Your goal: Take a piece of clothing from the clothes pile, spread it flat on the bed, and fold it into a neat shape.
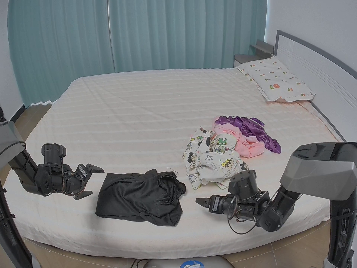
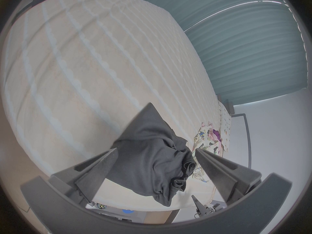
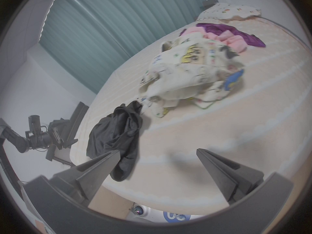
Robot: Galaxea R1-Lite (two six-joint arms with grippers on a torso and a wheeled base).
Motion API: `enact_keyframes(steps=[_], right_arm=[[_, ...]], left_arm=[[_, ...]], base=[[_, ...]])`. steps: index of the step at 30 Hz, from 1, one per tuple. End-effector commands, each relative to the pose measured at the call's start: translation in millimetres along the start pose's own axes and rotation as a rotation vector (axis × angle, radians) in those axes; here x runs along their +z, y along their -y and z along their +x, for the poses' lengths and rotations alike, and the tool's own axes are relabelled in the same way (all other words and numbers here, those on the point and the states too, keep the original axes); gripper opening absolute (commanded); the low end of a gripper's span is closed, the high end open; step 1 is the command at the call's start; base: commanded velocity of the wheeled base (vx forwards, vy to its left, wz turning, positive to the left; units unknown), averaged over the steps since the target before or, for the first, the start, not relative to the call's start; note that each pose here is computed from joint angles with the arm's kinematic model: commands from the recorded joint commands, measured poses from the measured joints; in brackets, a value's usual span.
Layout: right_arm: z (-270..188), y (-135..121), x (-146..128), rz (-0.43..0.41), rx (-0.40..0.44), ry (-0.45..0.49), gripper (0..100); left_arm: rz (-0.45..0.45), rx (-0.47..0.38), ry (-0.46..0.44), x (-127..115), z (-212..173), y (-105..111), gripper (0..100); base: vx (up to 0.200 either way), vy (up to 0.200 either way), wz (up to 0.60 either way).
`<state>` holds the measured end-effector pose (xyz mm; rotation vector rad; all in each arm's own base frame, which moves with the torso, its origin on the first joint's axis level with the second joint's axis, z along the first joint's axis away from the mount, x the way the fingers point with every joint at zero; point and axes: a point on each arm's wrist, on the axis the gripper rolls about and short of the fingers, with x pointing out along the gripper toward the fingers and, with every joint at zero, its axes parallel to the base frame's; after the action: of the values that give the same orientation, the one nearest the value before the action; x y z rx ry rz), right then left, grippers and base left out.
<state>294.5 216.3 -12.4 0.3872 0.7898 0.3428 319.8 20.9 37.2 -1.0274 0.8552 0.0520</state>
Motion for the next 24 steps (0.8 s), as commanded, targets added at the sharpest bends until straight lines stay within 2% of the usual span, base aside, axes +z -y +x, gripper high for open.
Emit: enact_keyframes(steps=[1, 8, 17, 21, 24], right_arm=[[12, -54, 13, -0.091, 0.027, 0.029, 100], [34, -56, -1, -0.132, -0.034, -0.002, 100], [37, -44, -3, -0.172, -0.147, -0.009, 100], [37, -42, -3, -0.174, -0.164, -0.014, 100], [36, -36, 0, -0.174, -0.216, -0.011, 100]], left_arm=[[-0.026, 0.0, -0.026, 3, 4, -9, 100], [-0.027, 0.004, -0.025, 4, 5, -11, 100], [-0.022, 0.008, -0.026, 3, 6, -12, 100], [-0.023, 0.01, -0.024, 4, 6, -12, 100], [-0.02, 0.01, -0.022, 4, 6, -12, 100]], base=[[0.0, 0.2, 0.0], [0.0, 0.2, 0.0], [0.0, 0.0, 0.0], [0.0, 0.0, 0.0], [0.0, 0.0, 0.0]])
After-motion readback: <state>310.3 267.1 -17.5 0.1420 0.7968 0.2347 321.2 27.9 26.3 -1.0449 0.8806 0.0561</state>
